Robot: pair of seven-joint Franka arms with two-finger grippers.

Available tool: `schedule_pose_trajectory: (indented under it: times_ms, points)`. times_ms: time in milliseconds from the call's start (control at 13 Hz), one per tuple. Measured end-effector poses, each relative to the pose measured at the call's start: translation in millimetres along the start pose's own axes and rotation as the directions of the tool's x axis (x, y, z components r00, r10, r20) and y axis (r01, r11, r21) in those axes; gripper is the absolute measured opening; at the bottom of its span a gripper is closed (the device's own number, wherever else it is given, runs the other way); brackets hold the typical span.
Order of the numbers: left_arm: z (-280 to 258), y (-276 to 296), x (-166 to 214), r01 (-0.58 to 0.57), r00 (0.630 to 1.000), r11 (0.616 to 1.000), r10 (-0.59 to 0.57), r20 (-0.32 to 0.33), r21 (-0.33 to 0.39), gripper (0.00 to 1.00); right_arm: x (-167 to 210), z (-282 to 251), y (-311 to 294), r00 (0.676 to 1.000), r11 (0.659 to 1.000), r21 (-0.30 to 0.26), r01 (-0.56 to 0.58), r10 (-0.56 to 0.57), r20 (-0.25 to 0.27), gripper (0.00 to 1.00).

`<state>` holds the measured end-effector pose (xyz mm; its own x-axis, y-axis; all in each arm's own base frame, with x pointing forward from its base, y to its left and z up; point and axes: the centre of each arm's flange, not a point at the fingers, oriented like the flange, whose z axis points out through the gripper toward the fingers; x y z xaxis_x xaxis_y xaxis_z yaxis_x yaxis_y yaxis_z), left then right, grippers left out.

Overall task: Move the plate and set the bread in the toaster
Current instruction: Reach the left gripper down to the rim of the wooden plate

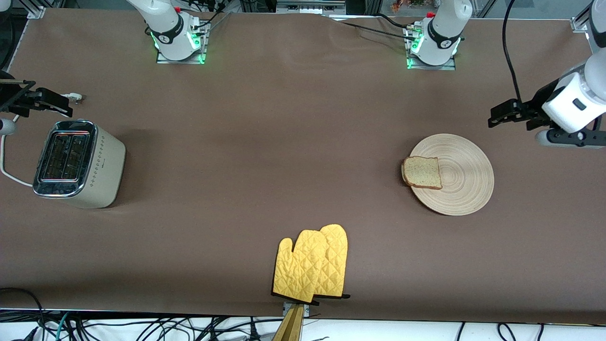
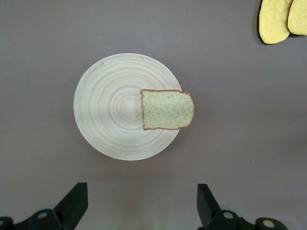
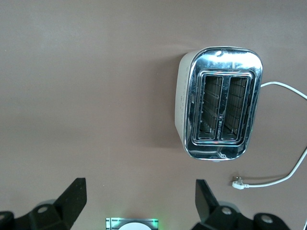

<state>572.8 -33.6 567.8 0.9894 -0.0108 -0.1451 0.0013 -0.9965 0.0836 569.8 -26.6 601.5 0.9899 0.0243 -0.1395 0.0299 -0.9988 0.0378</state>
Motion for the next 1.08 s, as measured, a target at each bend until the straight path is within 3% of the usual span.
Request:
schedule_pose_trajectory:
  times_ms: [386,771,1080]
  points:
    - [11.5,-16.2,8.4,0.029,0.999,1.000,-0.029,0.018,-0.003,1.00,-0.1,0.2,1.8,1.000,1.000,0.000,-0.003,0.003,0.000,1.00]
    - [88.9,-145.6,47.9,0.092,0.994,0.995,-0.089,0.062,-0.048,1.00,0.6,1.9,5.9,1.000,1.000,0.001,-0.011,0.011,0.004,1.00]
    - [184.9,-269.8,56.1,0.055,0.997,0.967,-0.041,0.063,-0.250,1.00,2.1,4.0,6.0,1.000,1.000,0.001,-0.011,0.011,0.007,1.00]
